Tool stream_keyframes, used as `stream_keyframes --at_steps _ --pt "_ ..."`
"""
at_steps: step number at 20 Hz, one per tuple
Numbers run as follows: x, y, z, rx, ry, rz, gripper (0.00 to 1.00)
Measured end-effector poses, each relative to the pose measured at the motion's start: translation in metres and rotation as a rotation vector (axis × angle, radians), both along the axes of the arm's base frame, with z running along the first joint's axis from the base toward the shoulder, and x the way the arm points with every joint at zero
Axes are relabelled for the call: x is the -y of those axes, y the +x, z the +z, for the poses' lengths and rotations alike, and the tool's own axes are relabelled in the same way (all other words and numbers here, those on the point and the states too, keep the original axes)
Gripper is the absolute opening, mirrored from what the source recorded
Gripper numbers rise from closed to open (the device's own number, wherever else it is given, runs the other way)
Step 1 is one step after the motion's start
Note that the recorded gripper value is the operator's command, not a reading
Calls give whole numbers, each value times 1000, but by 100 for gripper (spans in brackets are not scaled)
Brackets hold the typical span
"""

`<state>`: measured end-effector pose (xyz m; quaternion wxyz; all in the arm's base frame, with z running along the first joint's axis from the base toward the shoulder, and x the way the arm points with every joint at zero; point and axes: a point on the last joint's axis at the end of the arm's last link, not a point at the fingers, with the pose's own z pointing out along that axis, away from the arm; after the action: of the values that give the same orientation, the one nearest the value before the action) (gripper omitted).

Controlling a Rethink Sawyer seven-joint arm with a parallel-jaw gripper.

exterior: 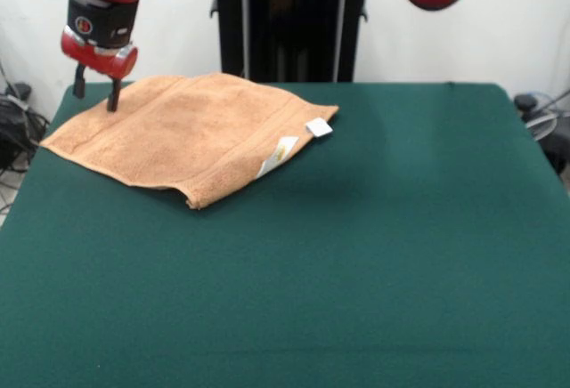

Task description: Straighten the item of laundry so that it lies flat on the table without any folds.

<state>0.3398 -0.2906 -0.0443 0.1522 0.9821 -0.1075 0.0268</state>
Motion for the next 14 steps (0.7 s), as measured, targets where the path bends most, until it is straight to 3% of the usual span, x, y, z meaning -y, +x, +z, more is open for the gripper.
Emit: stream_keyframes --at_steps 2,11,14 --pt "1 0 2 22 11 -21 100" --pt "34 -9 52 283 94 -274 100" --pt "32 -9 63 312 118 -301 100"
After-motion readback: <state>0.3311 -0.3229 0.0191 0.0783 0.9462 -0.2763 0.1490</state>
